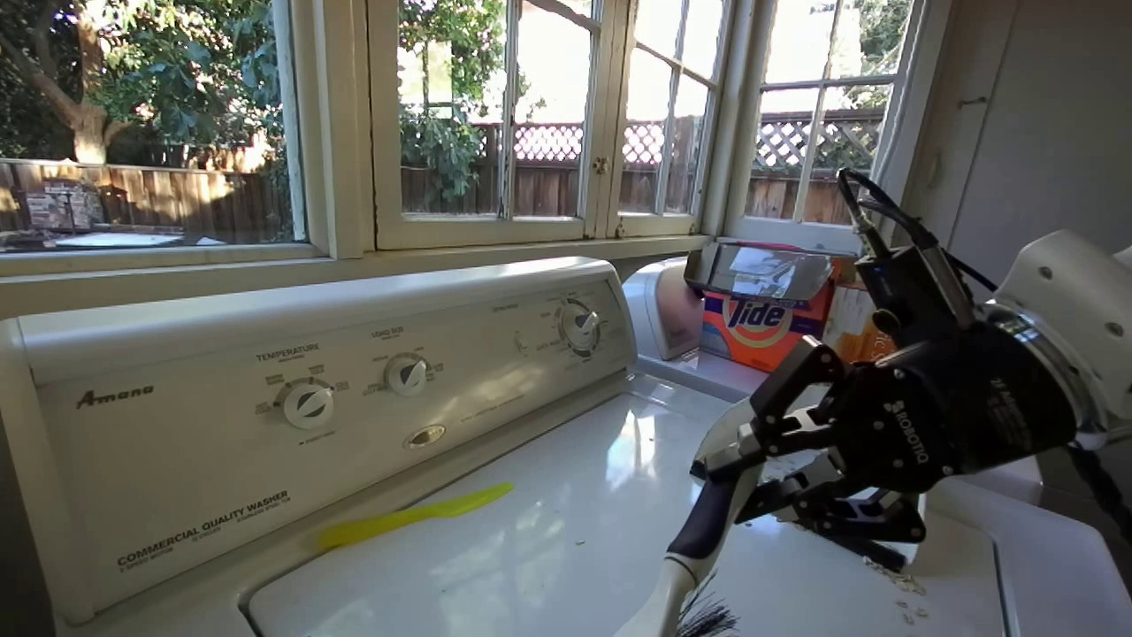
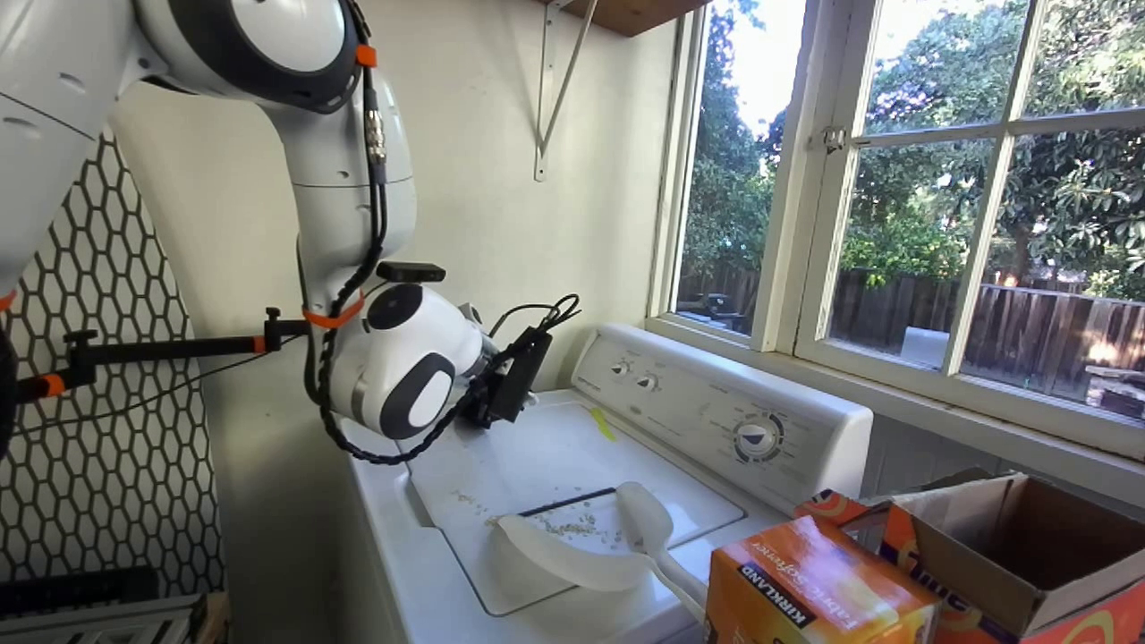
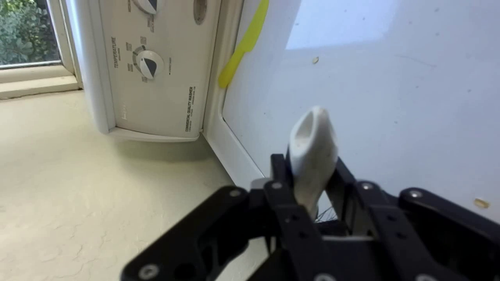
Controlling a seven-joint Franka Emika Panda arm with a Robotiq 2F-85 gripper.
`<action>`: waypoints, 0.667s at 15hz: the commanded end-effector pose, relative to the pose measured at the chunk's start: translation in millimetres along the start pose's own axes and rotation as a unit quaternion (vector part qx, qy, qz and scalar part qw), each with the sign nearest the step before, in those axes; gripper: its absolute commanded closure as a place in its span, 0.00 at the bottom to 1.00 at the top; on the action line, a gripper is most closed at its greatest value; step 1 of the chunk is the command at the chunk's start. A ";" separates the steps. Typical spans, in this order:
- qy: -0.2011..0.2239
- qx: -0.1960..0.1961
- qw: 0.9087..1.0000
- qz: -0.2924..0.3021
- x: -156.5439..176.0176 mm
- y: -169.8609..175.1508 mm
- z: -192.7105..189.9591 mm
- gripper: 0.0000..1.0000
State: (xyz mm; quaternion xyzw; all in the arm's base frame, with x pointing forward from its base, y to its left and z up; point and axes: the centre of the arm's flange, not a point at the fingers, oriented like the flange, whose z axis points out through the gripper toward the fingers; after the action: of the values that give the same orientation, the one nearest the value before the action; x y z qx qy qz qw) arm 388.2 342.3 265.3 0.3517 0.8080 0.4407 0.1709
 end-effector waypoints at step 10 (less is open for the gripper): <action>-0.102 0.036 0.994 -0.003 -17.7 -8.6 -49.2 0.93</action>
State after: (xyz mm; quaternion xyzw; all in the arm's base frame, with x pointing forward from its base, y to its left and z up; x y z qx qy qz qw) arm 385.1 306.4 272.6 0.3934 0.7951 0.4028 0.2254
